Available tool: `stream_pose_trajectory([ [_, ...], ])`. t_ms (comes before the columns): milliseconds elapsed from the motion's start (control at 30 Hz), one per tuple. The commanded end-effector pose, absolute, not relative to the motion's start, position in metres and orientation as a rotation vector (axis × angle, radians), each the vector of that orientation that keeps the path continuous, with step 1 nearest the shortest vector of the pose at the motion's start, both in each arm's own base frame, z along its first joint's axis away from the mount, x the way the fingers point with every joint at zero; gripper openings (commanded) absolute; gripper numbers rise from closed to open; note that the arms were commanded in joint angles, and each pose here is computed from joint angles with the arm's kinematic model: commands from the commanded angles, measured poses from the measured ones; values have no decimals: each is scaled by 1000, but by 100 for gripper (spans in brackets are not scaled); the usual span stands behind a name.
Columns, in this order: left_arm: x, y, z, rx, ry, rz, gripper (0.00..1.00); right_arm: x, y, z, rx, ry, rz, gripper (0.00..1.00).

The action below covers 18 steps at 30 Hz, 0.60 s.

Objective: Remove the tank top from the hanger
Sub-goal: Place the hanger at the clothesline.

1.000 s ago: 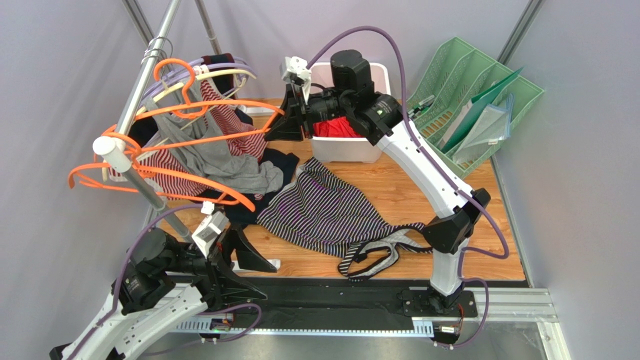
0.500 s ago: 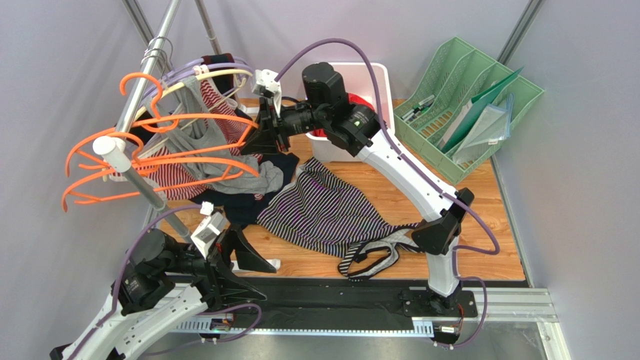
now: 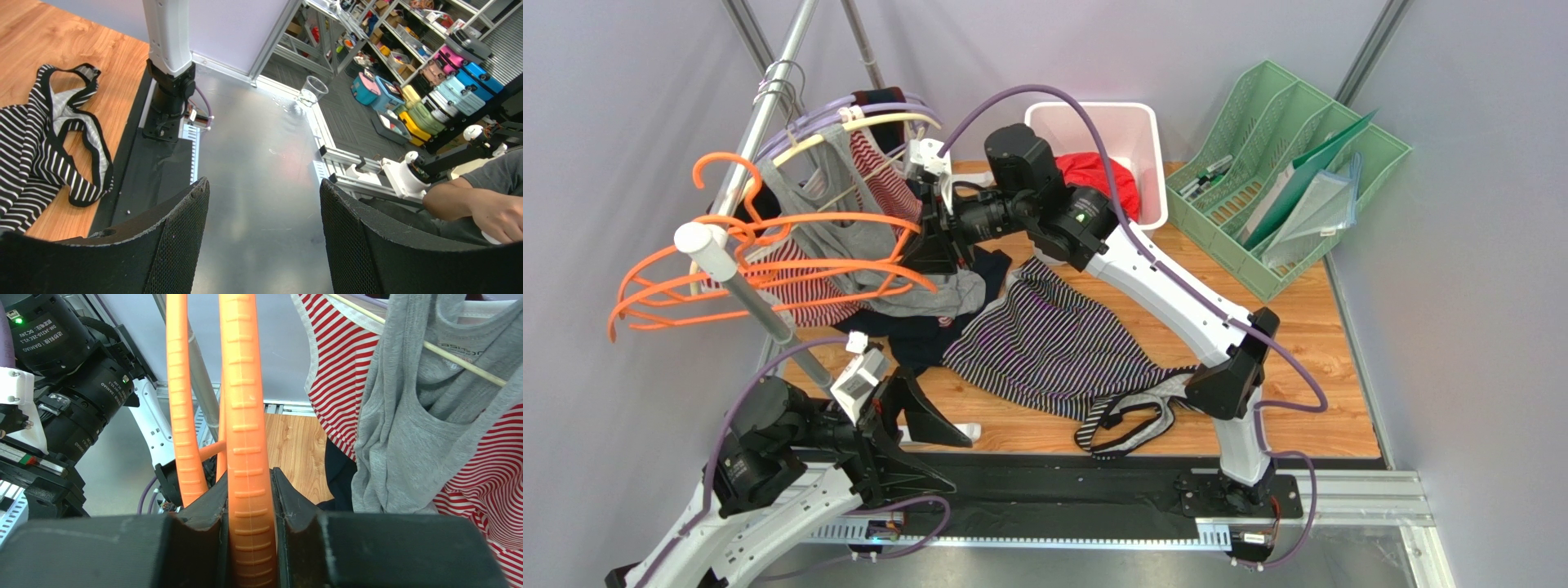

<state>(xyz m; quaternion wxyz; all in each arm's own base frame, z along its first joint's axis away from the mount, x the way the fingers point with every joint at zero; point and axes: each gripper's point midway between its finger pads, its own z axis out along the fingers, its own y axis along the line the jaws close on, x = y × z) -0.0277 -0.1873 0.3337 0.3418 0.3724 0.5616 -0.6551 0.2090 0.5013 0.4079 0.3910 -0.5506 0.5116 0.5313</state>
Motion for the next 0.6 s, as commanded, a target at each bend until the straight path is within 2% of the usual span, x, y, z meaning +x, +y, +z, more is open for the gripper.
stream_pose_trajectory([
  [0, -30, -185, 337, 962, 1439, -1713, 72, 209, 505, 414, -1387, 1284, 1324, 0],
  [167, -30, -185, 334, 961, 1440, -1714, 72, 207, 505, 405, -1396, 1316, 1299, 0],
  [267, -30, -185, 334, 964, 1437, -1714, 71, 206, 503, 400, -1402, 1332, 1296, 5],
  [367, -30, -185, 335, 963, 1431, -1711, 71, 207, 501, 396, -1399, 1354, 1281, 15],
  [400, -30, -185, 335, 964, 1429, -1711, 72, 207, 500, 396, -1393, 1354, 1274, 22],
  [567, -31, -185, 336, 967, 1426, -1713, 72, 210, 490, 405, -1340, 1386, 1235, 43],
])
